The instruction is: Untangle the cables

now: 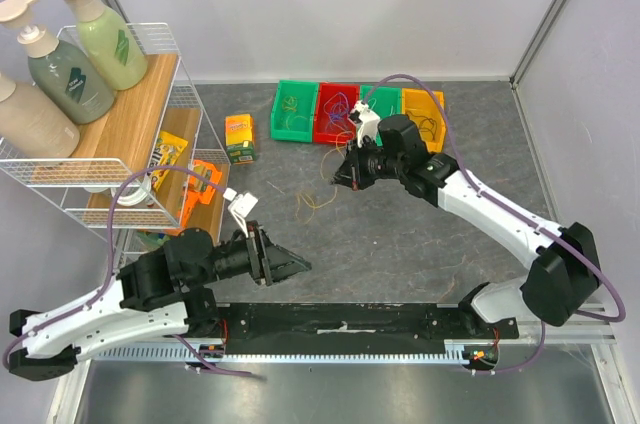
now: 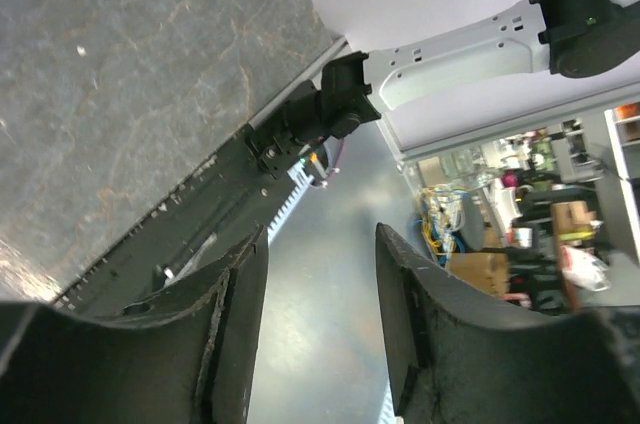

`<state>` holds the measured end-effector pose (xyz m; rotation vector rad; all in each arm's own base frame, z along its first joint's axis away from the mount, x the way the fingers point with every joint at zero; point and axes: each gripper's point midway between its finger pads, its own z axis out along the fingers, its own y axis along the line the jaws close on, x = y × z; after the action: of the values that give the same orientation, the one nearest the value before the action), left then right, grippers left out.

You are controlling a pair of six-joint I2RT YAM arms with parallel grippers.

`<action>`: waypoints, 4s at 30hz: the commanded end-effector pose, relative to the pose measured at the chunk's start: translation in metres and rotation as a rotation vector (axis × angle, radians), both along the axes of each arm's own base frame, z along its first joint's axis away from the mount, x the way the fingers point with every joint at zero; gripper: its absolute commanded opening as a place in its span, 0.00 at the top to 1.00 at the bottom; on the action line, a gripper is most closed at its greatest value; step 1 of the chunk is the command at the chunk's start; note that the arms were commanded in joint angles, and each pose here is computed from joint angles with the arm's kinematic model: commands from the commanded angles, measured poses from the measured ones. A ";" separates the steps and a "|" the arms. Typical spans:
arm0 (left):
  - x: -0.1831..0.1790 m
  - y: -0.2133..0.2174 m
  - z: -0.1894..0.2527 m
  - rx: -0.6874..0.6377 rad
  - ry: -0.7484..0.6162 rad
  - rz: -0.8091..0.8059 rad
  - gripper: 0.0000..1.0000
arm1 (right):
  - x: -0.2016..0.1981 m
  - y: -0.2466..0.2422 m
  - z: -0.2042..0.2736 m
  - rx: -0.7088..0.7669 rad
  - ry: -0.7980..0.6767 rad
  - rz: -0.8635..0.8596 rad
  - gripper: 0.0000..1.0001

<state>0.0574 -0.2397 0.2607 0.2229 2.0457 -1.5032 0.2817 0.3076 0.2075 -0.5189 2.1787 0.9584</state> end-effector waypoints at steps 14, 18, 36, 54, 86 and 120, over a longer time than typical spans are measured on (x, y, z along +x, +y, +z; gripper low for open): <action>0.036 -0.018 -0.004 0.184 -0.204 0.052 0.45 | -0.137 0.034 0.030 0.165 0.274 0.351 1.00; 0.037 -0.015 -0.016 0.213 -0.180 0.068 0.45 | -0.149 0.041 0.042 0.203 0.273 0.392 1.00; 0.025 -0.027 -0.038 0.243 -0.122 -0.014 0.75 | -0.175 0.061 0.057 0.225 0.255 0.451 1.00; 0.007 -0.002 -0.006 -0.006 -0.069 0.014 0.98 | -0.127 0.023 0.087 0.118 -0.365 0.361 0.07; 0.025 0.011 0.054 -0.244 -0.069 0.160 0.98 | -0.219 0.088 0.096 0.543 -0.369 0.604 0.02; 0.074 0.005 0.033 -0.190 -0.036 0.411 0.98 | -0.192 0.090 0.068 0.556 -0.090 -0.161 0.14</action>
<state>0.1204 -0.2377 0.2816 -0.1340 1.8299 -1.3926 0.0872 0.3956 0.2479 -0.2334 1.7638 1.2771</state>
